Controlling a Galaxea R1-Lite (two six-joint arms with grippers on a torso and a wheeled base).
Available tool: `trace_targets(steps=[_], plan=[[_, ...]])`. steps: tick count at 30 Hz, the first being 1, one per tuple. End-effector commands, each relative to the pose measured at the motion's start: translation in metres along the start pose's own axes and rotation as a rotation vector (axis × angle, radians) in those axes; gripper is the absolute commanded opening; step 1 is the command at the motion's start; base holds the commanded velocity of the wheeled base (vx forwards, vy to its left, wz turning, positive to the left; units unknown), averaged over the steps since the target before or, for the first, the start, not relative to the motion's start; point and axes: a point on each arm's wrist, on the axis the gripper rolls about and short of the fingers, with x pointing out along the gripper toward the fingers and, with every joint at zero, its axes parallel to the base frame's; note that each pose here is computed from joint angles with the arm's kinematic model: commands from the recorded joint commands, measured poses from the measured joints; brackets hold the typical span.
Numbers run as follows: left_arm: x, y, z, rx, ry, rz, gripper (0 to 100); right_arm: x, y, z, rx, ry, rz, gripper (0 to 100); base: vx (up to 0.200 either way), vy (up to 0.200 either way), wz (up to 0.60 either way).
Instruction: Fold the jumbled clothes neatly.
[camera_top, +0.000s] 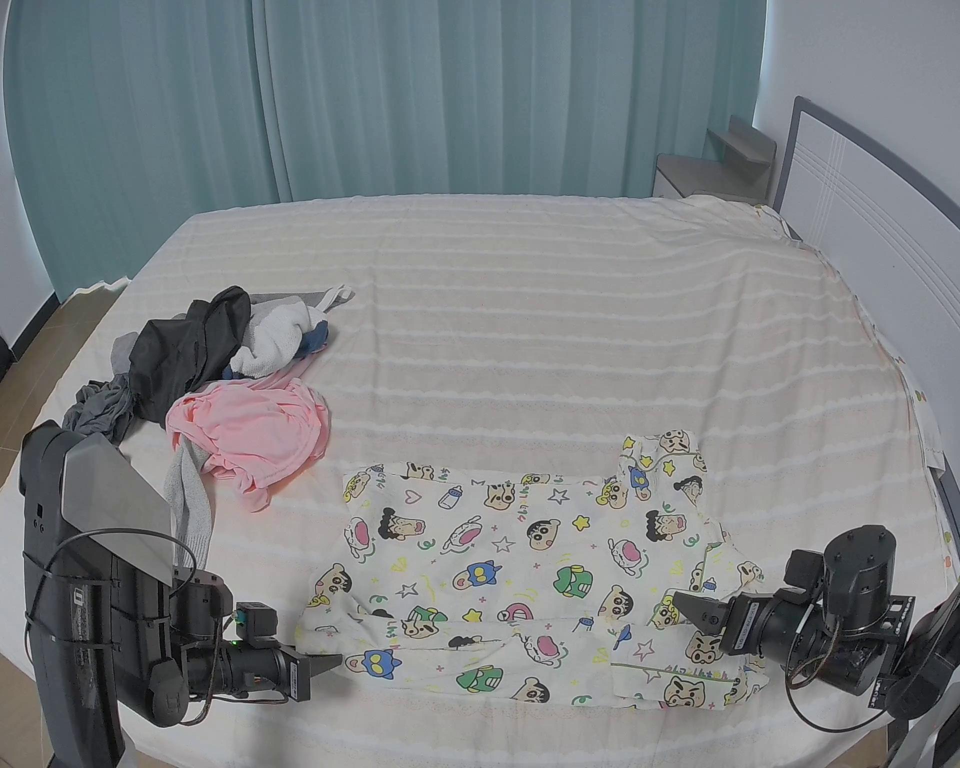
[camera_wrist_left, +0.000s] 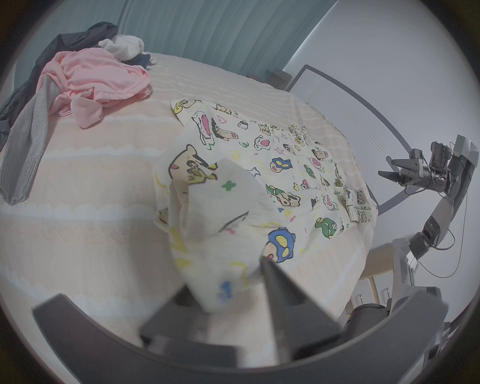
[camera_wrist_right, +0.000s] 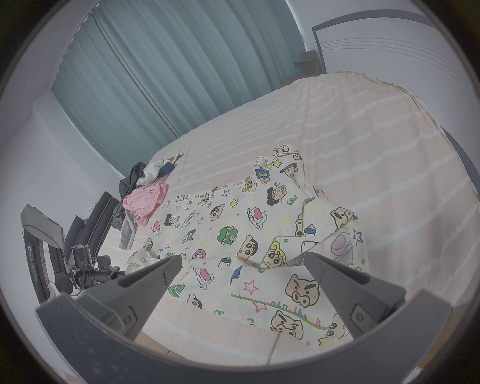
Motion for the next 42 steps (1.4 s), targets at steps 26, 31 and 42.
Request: trace_targets(steps=[26, 31, 42], plan=[[-0.024, 0.012, -0.028, 0.079, 0.15, -0.033, 0, 0.003, -0.007, 0.001, 0.017, 0.01, -0.02, 100, 0.0, 0.0, 0.0], [-0.02, 0.022, -0.033, 0.065, 0.152, 0.025, 0, 0.004, -0.007, 0.001, 0.017, 0.018, -0.016, 100, 0.0, 0.0, 0.0], [-0.011, 0.021, -0.041, 0.074, 0.17, 0.004, 100, 0.006, -0.008, -0.001, 0.015, 0.031, -0.021, 100, 0.0, 0.0, 0.0]])
